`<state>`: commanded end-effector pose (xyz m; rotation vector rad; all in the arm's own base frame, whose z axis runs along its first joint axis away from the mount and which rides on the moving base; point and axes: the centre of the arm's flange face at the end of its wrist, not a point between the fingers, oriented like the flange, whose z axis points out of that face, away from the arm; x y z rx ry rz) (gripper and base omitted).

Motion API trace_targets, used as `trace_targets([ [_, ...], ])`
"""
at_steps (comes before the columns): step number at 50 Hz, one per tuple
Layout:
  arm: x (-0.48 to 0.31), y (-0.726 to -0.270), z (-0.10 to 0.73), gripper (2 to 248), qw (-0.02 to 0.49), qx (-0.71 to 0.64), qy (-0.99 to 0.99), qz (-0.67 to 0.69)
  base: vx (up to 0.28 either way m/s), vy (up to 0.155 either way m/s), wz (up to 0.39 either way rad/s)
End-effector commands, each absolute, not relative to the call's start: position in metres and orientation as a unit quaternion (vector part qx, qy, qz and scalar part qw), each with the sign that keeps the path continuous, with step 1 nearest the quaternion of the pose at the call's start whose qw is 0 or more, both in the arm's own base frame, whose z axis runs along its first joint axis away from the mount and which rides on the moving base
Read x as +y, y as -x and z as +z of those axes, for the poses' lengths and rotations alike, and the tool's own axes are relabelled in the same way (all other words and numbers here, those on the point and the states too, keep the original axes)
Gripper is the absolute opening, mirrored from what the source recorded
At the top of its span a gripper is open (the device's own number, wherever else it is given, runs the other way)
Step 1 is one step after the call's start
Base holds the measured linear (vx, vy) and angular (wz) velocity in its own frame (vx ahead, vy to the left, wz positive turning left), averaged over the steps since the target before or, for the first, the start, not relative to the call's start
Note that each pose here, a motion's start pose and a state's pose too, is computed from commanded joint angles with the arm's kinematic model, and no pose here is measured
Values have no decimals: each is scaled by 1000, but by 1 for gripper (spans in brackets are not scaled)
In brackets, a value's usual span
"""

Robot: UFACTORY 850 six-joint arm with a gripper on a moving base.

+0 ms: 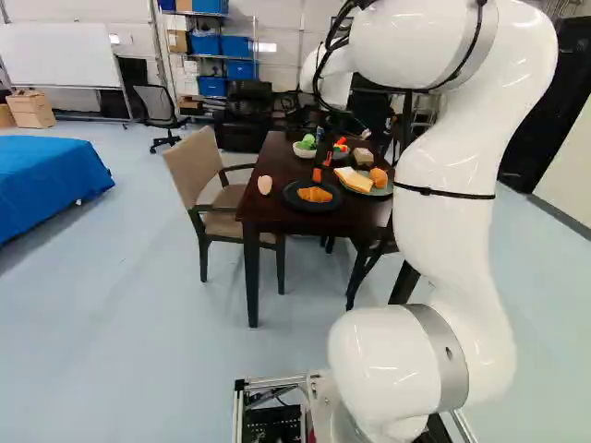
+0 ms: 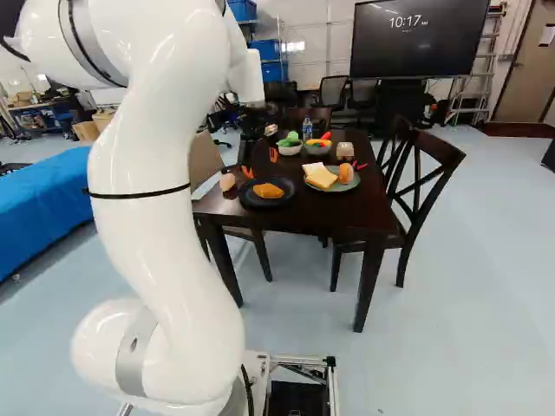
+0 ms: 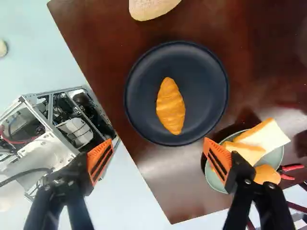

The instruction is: Move the croissant to the empty plate

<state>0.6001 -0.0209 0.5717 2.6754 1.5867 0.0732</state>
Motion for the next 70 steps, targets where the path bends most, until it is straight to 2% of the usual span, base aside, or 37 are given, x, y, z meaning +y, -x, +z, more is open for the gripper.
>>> trace_targets([
  [20, -21, -592, 589, 247, 19, 510, -860, 29, 0, 0, 0],
  [70, -19, -578, 570, 247, 40, 472, -878, 69, 0, 0, 0],
])
